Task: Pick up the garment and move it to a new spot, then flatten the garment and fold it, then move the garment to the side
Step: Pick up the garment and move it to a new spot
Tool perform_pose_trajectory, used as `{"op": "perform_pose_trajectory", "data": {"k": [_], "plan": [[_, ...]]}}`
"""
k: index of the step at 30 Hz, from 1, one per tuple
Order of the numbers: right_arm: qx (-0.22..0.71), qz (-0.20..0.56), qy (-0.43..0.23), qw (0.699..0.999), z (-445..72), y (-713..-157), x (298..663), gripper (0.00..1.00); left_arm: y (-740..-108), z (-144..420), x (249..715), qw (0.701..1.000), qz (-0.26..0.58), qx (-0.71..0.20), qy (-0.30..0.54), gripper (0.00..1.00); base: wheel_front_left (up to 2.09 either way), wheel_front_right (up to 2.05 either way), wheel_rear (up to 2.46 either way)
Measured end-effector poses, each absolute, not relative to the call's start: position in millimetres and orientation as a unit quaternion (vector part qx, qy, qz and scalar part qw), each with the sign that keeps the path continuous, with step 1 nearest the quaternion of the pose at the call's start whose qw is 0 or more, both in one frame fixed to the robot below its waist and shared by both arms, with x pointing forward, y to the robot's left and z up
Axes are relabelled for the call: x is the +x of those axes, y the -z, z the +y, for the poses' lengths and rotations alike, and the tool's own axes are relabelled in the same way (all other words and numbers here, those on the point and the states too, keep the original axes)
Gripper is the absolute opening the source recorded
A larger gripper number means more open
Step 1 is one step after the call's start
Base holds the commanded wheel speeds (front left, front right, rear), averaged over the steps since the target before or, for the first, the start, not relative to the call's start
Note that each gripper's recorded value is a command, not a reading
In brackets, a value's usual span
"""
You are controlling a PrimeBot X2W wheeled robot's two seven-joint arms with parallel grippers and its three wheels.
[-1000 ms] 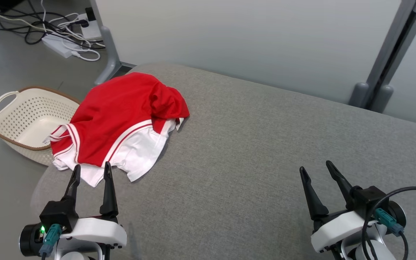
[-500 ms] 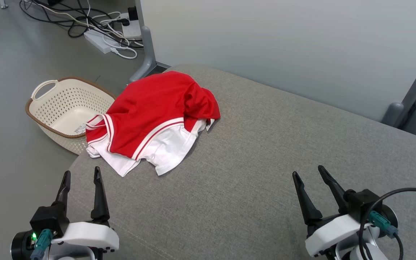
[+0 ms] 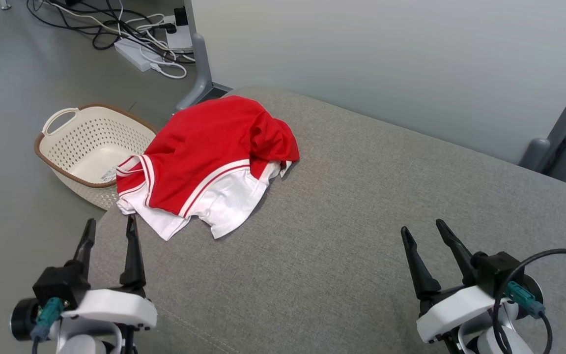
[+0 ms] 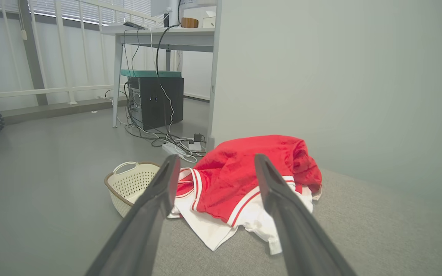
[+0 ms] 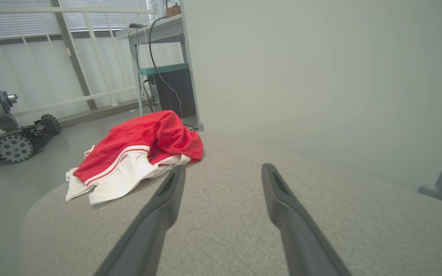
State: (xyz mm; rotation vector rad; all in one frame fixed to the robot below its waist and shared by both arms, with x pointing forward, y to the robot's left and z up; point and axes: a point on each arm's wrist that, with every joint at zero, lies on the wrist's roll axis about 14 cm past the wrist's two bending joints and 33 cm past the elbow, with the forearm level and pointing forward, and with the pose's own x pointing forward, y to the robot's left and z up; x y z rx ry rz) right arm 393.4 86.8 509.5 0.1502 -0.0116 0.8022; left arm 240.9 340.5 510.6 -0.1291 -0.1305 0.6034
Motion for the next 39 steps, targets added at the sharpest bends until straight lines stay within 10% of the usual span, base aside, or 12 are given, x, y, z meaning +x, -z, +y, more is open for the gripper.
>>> {"op": "perform_pose_trajectory", "data": {"k": [19,39], "plan": [[0.077,-0.006,-0.325,0.943,35,-504,406,1.00,-533,394,344,0.968,0.073,-0.130,-0.202,1.00,0.00,0.00,0.00],[0.062,-0.001,-0.237,0.970,-34,-489,436,1.00,-443,378,409,0.905,0.336,-0.201,-0.166,1.00,0.00,0.00,0.00]]}}
